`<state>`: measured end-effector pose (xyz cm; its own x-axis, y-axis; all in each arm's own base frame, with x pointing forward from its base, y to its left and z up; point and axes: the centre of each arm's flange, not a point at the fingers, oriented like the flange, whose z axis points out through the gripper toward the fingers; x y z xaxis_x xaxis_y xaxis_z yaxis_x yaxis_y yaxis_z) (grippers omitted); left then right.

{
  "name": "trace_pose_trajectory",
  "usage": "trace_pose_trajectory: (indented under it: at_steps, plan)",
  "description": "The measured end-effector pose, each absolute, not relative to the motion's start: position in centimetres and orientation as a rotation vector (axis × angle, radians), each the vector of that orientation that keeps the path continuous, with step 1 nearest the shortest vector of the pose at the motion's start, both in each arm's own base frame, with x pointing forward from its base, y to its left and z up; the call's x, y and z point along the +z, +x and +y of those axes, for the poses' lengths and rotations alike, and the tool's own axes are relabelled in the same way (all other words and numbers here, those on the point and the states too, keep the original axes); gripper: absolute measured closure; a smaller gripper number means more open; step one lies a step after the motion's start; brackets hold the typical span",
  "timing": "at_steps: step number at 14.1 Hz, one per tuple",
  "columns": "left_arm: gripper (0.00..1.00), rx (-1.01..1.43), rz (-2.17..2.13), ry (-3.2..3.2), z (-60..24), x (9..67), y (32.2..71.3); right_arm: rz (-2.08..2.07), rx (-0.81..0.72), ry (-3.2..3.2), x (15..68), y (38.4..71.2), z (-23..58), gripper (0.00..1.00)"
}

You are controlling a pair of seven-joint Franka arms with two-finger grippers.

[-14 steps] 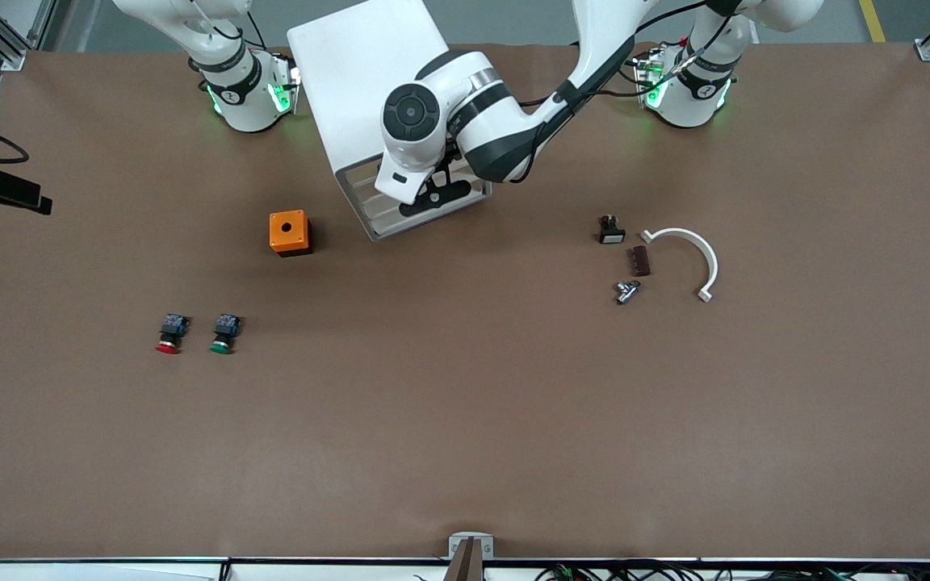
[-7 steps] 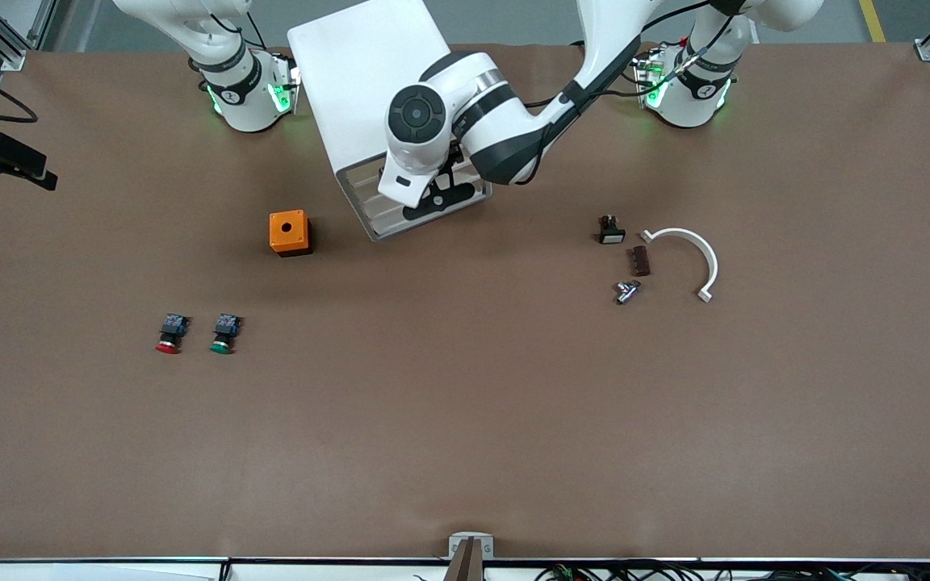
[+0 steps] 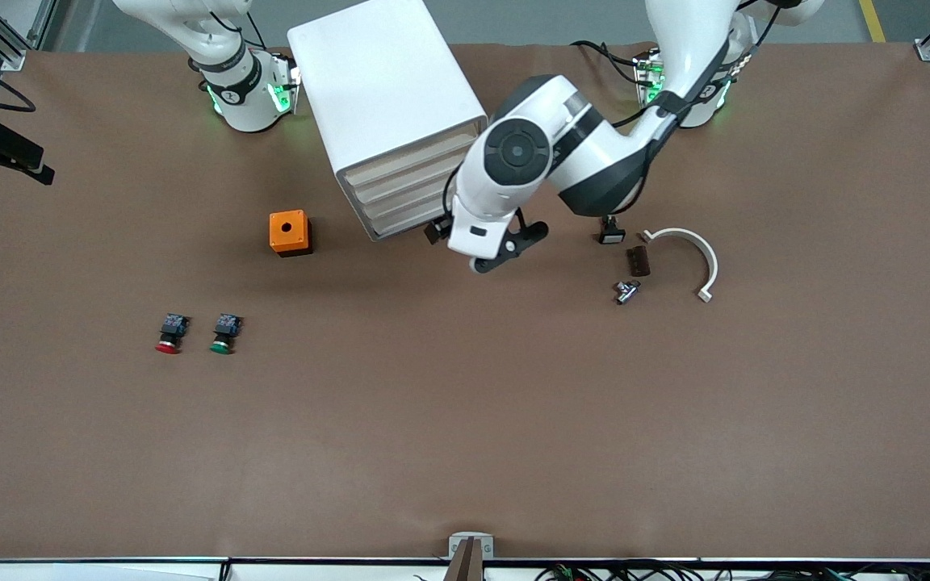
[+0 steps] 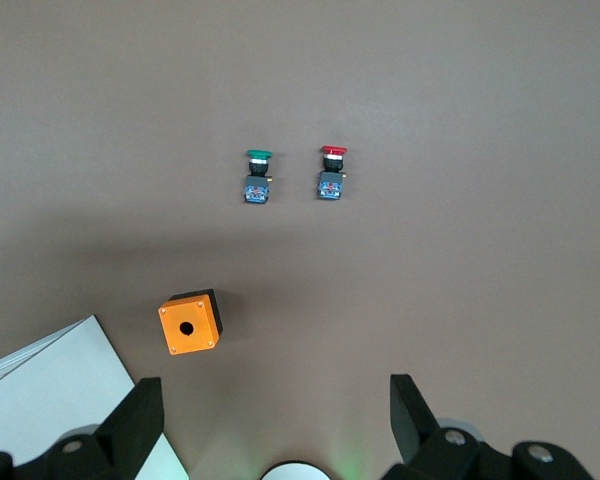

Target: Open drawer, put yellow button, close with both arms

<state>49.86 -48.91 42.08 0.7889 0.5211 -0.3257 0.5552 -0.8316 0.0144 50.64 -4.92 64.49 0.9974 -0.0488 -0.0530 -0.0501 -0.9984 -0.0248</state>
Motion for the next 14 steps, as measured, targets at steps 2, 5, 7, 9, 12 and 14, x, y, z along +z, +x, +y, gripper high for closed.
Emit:
trace_pose_trajectory:
  at_steps: [2,5,7,9,12,14]
  plan:
    - [0.00,-0.481,0.923,2.858,-46.4,42.7,51.6,0.077,0.070,-3.114,64.5,50.7,-4.9,0.00]
    - [0.00,-0.459,0.973,2.827,-43.2,43.8,54.0,0.079,0.064,-3.115,64.6,50.8,-5.0,0.00]
    - [0.00,-0.425,0.951,2.816,-40.3,45.3,55.8,0.081,0.062,-3.115,64.6,50.8,-5.1,0.00]
    - [0.00,-0.405,0.929,2.818,-35.9,47.3,57.7,0.081,0.060,-3.116,64.6,50.8,-5.1,0.00]
    - [0.00,-0.419,0.789,2.881,-27.0,51.8,58.9,0.082,0.057,-3.116,64.7,50.7,-5.1,0.00]
    - [0.00,-0.458,0.622,2.939,-20.8,55.1,58.2,0.081,0.055,-3.116,64.7,50.7,-5.1,0.00]
